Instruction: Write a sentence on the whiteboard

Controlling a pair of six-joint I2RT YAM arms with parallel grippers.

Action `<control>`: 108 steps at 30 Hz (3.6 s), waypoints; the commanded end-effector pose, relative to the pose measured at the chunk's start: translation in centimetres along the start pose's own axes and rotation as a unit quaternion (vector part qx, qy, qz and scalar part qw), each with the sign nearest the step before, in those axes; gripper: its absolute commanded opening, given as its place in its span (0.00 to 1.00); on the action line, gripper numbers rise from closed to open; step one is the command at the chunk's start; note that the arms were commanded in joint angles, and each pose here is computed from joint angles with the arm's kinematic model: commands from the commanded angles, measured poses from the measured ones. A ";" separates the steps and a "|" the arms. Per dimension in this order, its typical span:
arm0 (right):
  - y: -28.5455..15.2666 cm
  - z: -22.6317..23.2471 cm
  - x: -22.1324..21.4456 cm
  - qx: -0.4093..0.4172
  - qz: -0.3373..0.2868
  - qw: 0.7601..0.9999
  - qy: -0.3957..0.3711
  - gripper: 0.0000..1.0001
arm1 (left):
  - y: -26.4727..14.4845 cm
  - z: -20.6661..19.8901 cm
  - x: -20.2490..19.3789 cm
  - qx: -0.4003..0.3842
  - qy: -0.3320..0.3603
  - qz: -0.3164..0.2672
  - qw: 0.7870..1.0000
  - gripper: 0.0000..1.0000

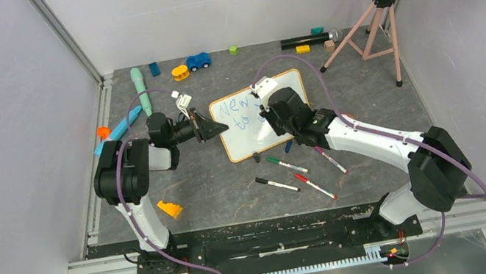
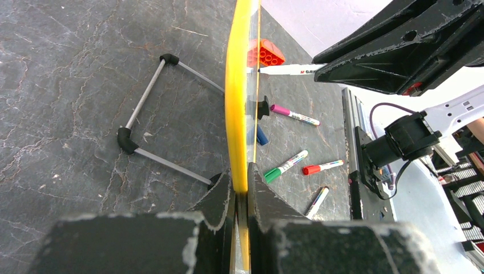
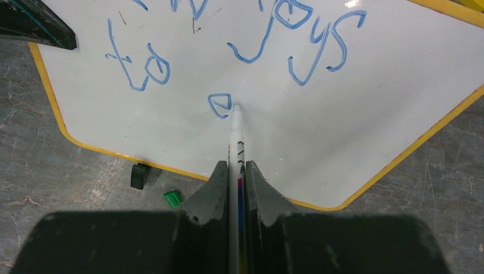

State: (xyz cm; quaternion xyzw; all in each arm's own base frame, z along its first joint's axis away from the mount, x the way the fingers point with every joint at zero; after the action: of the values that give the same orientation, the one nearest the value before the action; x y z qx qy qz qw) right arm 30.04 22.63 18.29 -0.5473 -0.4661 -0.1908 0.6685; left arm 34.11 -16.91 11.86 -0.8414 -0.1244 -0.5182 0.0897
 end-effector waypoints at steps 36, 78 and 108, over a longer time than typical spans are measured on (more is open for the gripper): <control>0.6 -0.3 -0.3 -0.013 0.004 1.000 0.001 0.00 | -0.2 0.6 -0.8 0.001 0.054 0.002 0.999 0.02; 1.0 -1.6 -1.7 -0.023 0.024 0.999 0.024 0.00 | -0.1 0.7 -0.9 0.000 0.051 0.003 0.999 0.02; 1.4 -3.2 1.4 -0.060 0.001 0.998 0.033 0.00 | -0.1 0.6 -0.9 0.000 0.054 0.003 0.999 0.02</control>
State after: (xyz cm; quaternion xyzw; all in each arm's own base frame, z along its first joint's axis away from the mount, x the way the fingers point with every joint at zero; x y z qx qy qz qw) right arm 31.54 22.08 18.46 -0.5657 -0.4389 -0.1900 0.6718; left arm 34.14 -16.89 11.83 -0.8417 -0.1265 -0.5169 0.0913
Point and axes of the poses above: each gripper's point midway between its finger pads, its own y axis out along the fingers, its own z axis along the line the jaws close on, x = y × z, the point moved 5 cm from there along -y, back along the fingers, and after that the axes turned 9 degrees about y, right-handed, at the moved point
